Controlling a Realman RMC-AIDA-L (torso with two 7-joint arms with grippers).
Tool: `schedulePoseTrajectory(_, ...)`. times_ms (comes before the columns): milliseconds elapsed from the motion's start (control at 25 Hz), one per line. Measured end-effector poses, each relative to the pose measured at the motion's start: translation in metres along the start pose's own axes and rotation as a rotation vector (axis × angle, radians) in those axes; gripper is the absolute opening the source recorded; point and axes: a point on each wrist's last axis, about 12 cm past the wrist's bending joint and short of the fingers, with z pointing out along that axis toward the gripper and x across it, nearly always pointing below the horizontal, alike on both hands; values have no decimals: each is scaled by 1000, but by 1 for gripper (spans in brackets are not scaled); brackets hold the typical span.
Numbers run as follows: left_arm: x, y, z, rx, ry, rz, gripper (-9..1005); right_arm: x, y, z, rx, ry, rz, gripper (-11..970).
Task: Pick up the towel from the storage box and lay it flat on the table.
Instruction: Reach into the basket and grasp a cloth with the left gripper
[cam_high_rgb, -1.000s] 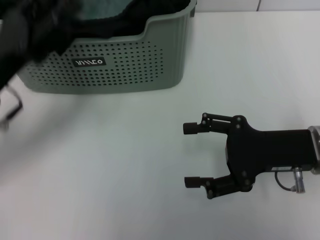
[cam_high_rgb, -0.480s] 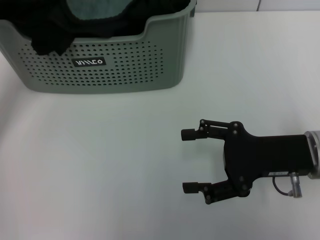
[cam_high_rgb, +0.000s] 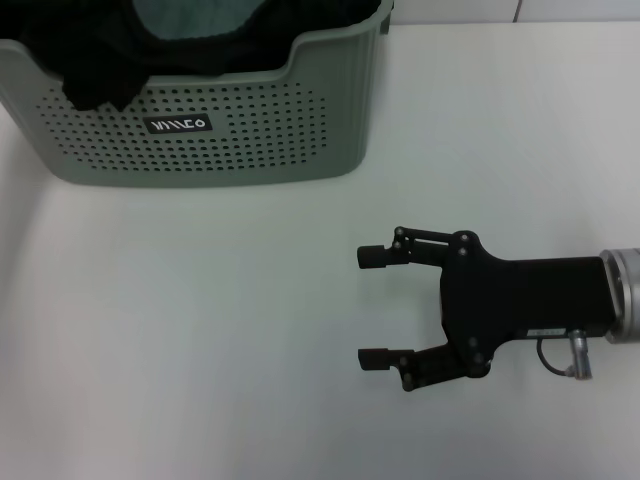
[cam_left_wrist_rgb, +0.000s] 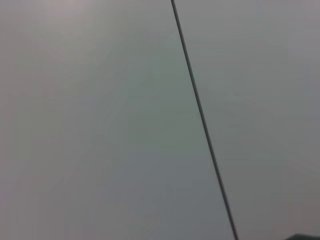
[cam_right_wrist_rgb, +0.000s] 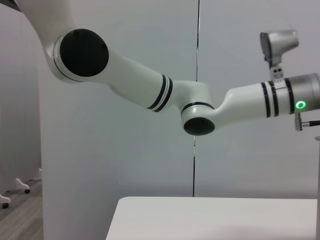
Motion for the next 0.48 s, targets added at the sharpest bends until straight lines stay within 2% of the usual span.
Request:
schedulePoseTrajectory(280,6,-8,17,-23,83,100,753,-1,-4,1,18,-2,-7,884)
schedulePoseTrajectory(480,9,-13,30,-36,136,158,675,-2,-6,1,19,-3,-15,884)
